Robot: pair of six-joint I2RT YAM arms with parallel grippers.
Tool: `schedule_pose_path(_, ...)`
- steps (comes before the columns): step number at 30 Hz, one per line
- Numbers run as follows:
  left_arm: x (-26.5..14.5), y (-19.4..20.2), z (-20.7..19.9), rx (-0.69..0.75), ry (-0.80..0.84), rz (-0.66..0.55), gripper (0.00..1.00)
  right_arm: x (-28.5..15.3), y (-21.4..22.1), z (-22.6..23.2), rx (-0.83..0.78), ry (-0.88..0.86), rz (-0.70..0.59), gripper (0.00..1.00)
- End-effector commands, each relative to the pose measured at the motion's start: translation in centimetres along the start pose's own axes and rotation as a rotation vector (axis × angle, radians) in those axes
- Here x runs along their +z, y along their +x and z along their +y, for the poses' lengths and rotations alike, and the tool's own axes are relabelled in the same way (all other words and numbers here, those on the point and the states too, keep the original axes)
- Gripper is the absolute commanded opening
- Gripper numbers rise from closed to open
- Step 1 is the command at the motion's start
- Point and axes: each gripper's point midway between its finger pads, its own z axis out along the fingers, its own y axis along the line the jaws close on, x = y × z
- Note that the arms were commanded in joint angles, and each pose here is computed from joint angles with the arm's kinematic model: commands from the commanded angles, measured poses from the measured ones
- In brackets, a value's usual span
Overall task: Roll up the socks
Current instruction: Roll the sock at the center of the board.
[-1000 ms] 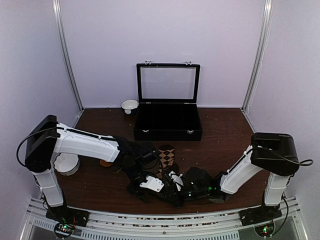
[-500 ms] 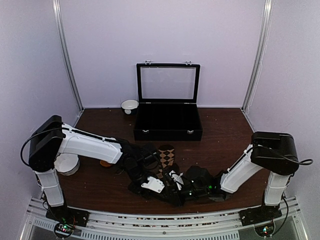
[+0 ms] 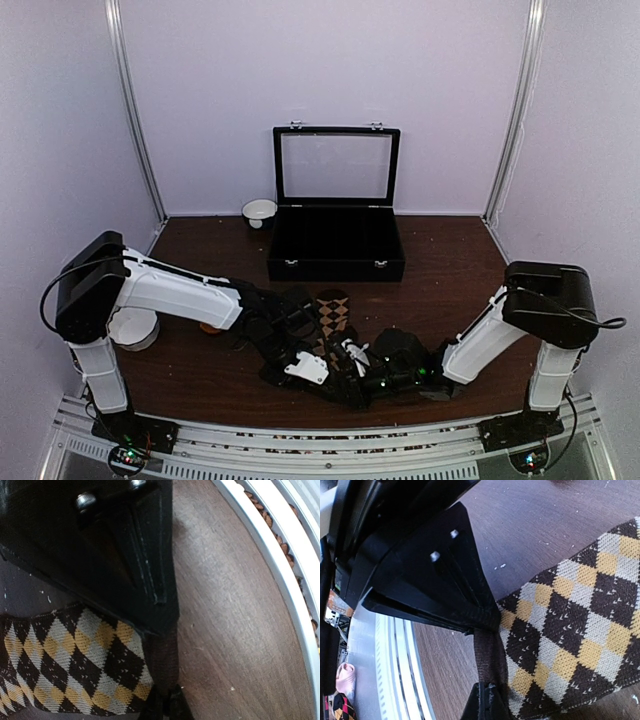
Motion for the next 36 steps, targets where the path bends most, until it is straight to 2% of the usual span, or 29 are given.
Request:
schedule_pose_path(1,1.0,1.3,-0.5,-0.029,0.014,0.043,0.01,-0.5,1.9,-1.8,0.086,0.052,0.046,0.01)
schedule_pose_path(3,1.3,1.4,-0.7,-0.048,0.036,0.050,0.00,-0.8,1.7,-1.6,0.090,0.042,0.021,0.09)
schedule_pose_path(6,1.5,1.7,-1.1,-0.115,0.109,0.047,0.00,-1.7,1.3,-1.5,0.063,0.048,-0.027,0.33)
schedule_pose_path(7,1.3,1.6,-0.7,-0.139,0.127,0.038,0.00,-2.1,1.2,-1.4,0.042,0.057,-0.045,0.37)
schedule_pose_path(12,0.7,1.9,-0.4,-0.286,0.264,-0.012,0.00,-3.9,0.8,-1.8,-0.062,0.158,-0.091,0.45)
schedule_pose_path(16,0.4,1.8,-0.9,-0.342,0.343,-0.022,0.00,-5.8,0.3,-2.6,-0.149,0.267,-0.138,0.51)
schedule_pose_path(20,0.5,1.3,-1.5,-0.392,0.424,-0.034,0.00,-7.7,-0.2,-2.7,-0.335,0.440,-0.150,0.54)
schedule_pose_path(24,0.9,1.2,-1.7,-0.462,0.496,-0.025,0.00,-10.5,-2.8,-2.8,-0.472,0.690,-0.211,0.57)
schedule_pose_path(25,1.0,1.3,-1.7,-0.480,0.510,-0.023,0.00,-11.2,-3.4,-2.7,-0.487,0.734,-0.237,0.71)
schedule_pose_path(26,1.0,1.3,-1.7,-0.498,0.522,-0.023,0.00,-12.2,-4.1,-2.8,-0.489,0.782,-0.281,0.97)
schedule_pose_path(27,1.1,1.4,-1.7,-0.512,0.528,-0.022,0.00,-13.8,-5.1,-3.0,-0.459,0.841,-0.362,1.00)
schedule_pose_path(29,1.1,1.4,-1.8,-0.530,0.549,-0.030,0.00,-16.2,-6.2,-3.3,-0.386,0.879,-0.496,0.99)
schedule_pose_path(31,0.9,1.4,-2.0,-0.557,0.571,-0.039,0.00,-17.7,-6.6,-3.9,-0.289,0.867,-0.574,1.00)
schedule_pose_path(34,0.9,1.5,-1.8,-0.595,0.590,-0.060,0.00,-18.3,-6.1,-3.9,-0.193,0.767,-0.634,1.00)
schedule_pose_path(36,0.9,1.8,-1.6,-0.621,0.598,-0.073,0.00,-17.6,-5.4,-3.5,-0.226,0.706,-0.600,1.00)
